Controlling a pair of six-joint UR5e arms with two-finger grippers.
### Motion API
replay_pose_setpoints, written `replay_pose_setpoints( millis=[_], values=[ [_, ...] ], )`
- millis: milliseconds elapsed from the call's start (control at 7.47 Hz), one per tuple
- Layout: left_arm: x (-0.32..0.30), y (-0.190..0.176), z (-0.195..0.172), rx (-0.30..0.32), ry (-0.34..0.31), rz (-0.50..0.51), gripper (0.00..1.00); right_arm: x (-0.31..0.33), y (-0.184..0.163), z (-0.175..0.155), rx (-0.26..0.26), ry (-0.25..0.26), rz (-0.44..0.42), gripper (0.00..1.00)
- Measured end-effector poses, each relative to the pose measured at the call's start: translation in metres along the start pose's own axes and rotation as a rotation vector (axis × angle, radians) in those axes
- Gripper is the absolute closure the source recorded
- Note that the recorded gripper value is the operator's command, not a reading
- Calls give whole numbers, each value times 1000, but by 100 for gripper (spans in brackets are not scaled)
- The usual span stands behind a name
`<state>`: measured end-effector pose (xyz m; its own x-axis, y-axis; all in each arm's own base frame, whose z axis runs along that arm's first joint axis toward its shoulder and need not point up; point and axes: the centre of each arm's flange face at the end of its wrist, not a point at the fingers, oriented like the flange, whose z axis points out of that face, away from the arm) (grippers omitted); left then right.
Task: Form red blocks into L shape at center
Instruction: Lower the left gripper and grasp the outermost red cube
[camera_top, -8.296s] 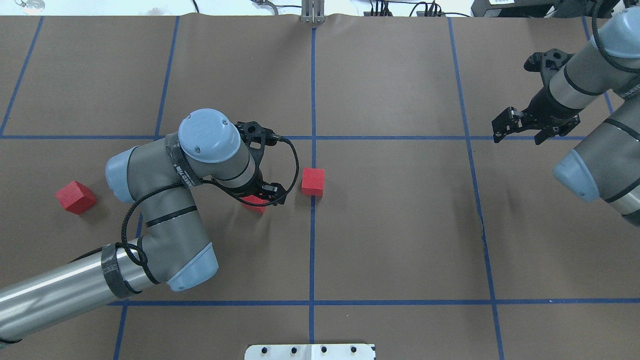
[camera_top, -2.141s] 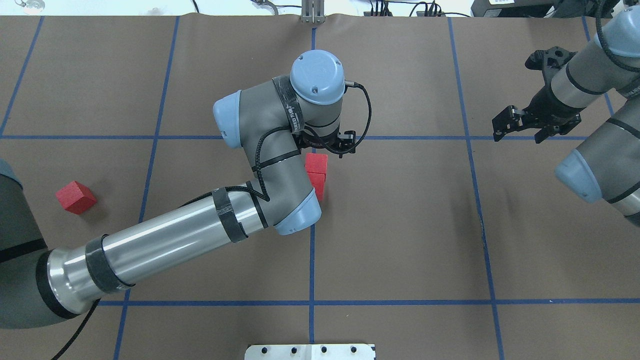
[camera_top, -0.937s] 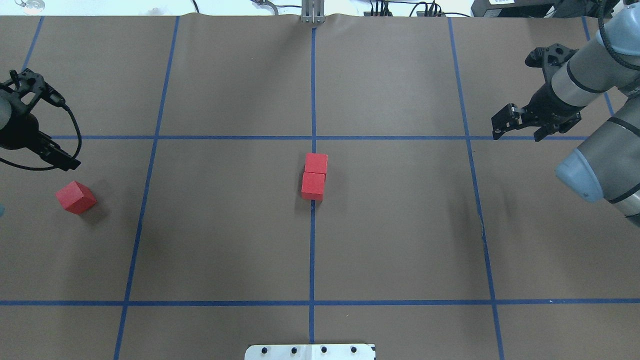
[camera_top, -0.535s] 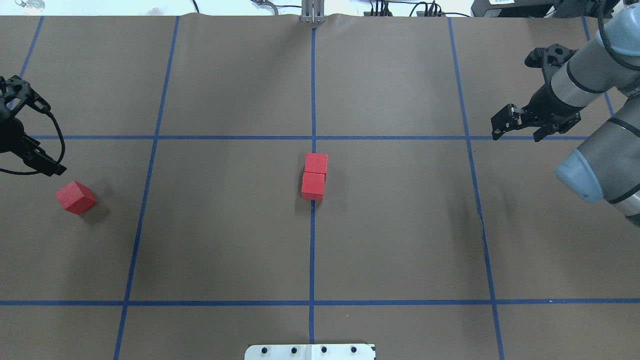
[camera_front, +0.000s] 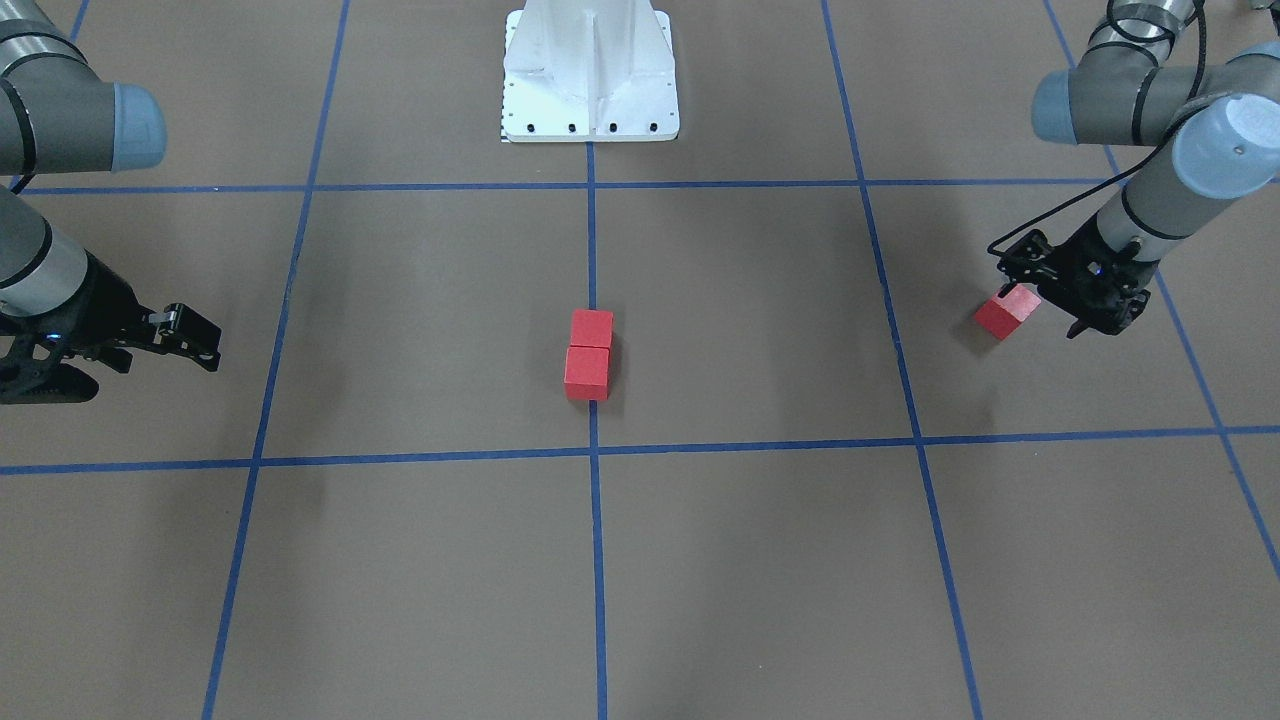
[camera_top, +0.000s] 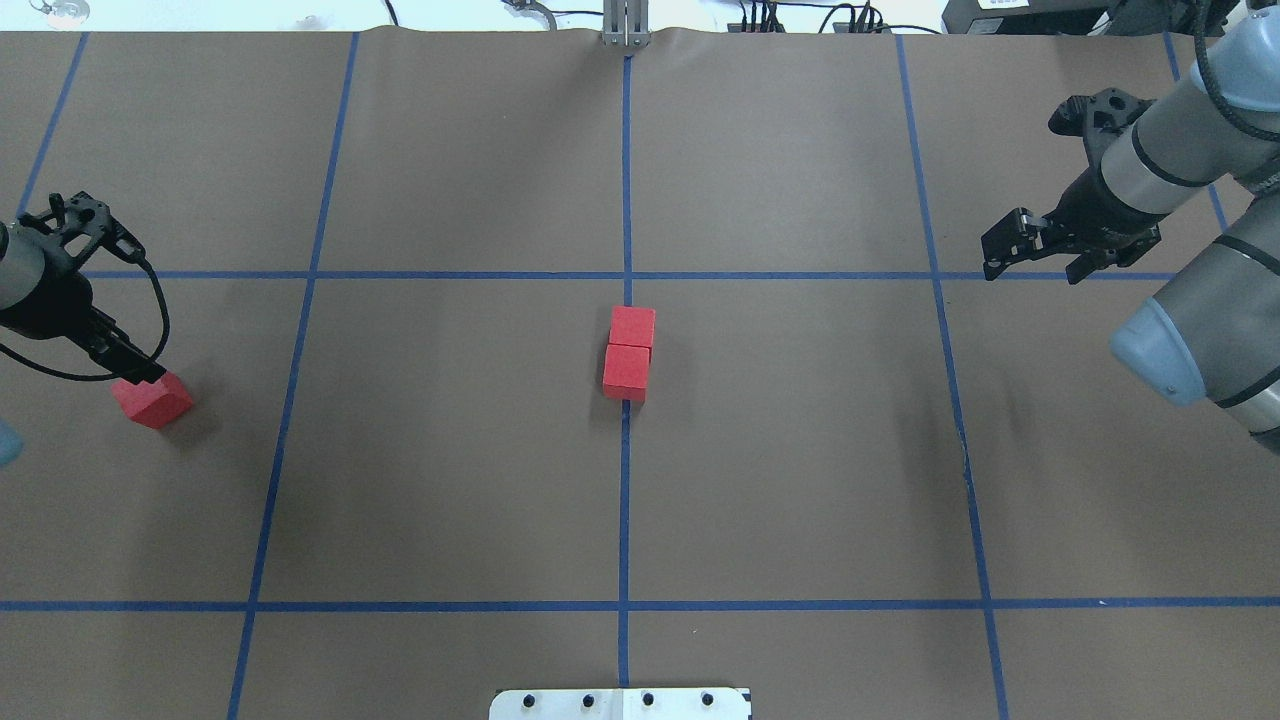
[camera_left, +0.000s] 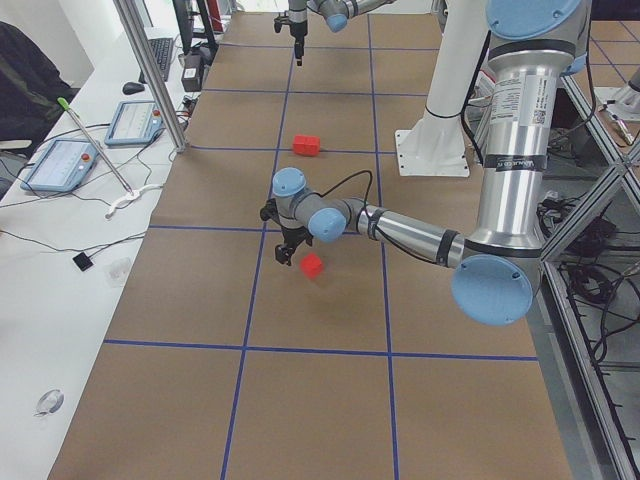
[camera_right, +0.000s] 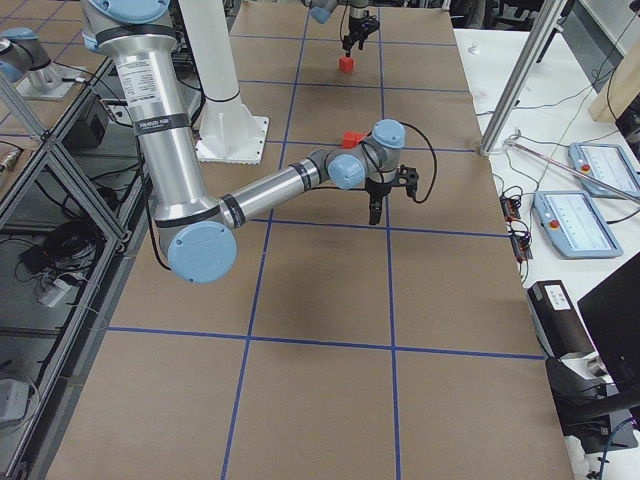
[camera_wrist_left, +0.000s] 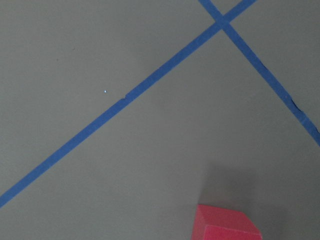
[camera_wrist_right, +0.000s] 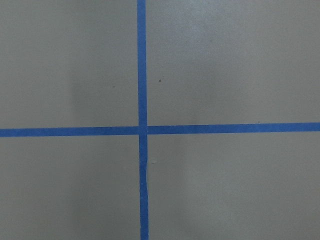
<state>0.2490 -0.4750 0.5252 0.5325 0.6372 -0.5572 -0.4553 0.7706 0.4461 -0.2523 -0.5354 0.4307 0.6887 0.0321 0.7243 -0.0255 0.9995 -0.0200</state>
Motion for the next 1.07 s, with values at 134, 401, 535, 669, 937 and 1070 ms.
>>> replay_pose_setpoints(
  millis=[134, 401, 535, 669, 937, 1070],
  values=[
    [5, 1, 8, -13, 4, 3, 0, 0, 0, 1, -1, 1, 0, 0],
    [7, 2, 17, -27, 7, 9, 0, 1, 0, 2, -3, 2, 2, 0],
    [10, 2, 21, -28, 11, 18, 0, 0, 0, 2, -3, 2, 2, 0],
    [10, 4, 28, -25, 16, 28, 0, 0, 0, 2, -3, 2, 2, 0],
    [4, 8, 43, -16, 20, 40, 71, 0, -1, 2, -3, 2, 1, 0],
    [2, 8, 45, -11, 20, 44, 100, -1, 0, 1, -2, 1, 1, 0]
  ],
)
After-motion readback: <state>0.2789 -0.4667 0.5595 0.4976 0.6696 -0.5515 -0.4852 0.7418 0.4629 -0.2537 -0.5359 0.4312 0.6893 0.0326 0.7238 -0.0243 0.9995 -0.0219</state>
